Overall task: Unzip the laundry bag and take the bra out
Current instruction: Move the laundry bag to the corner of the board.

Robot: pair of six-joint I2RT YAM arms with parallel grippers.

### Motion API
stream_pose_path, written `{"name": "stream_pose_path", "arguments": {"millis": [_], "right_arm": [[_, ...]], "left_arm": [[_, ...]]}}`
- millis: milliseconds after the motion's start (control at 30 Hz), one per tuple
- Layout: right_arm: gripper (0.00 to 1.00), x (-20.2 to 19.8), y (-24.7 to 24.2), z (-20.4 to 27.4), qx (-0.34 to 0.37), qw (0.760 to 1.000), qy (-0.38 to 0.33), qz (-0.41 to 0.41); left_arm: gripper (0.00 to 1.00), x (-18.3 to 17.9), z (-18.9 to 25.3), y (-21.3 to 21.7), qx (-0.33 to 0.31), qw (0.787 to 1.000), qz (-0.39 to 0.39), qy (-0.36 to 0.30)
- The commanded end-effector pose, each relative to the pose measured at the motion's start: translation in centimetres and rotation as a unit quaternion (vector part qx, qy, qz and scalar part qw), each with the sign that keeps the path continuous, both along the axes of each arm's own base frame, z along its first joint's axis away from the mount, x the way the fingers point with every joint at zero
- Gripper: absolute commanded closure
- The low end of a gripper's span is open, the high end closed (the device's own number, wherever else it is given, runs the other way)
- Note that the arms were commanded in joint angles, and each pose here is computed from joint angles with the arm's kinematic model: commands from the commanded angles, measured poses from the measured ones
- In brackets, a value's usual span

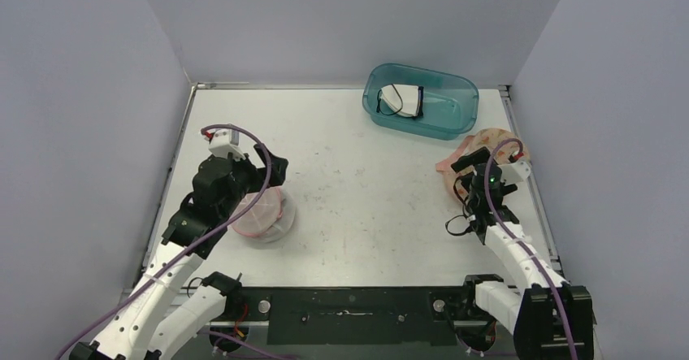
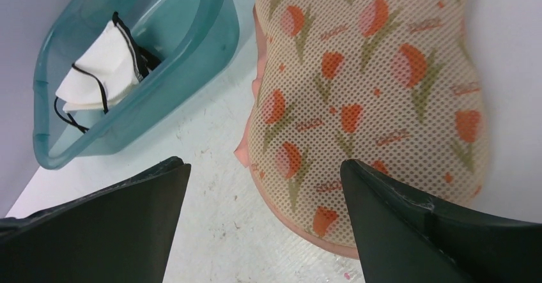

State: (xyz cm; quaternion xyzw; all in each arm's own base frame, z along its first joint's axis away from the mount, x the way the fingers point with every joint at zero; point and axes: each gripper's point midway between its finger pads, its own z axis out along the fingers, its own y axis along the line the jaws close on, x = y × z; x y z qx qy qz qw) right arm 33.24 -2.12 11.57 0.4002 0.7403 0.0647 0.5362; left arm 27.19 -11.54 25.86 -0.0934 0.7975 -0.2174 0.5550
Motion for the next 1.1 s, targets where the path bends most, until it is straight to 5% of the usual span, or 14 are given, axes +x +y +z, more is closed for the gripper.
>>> {"name": "stream_pose_path", "arguments": {"millis": [0,200,600,1067], "right_arm": [[0.09,-1.9,-2.5,1.2,-0.032,0.998,0.005,-0.049],[0.09,-4.5,-4.1,-3.5,0.033,0.995,0.051,-0.082],[0.0,-4.1,-4.8,-6.4,0.092,0.991,0.033,-0.088],[0.47,-3.6,-3.6,-8.1,0.129,0.989,0.026,-0.066]], "left_arm": [[0.04,0.3,2.0,-0.9,-0.034,0.999,-0.018,-0.023],[0.03,0.3,1.8,-1.6,-0.053,0.998,-0.033,-0.015],[0.02,0.2,1.5,-1.9,-0.056,0.998,-0.039,-0.007],[0.02,0.5,0.8,-2.0,-0.051,0.998,-0.038,0.003]]}}
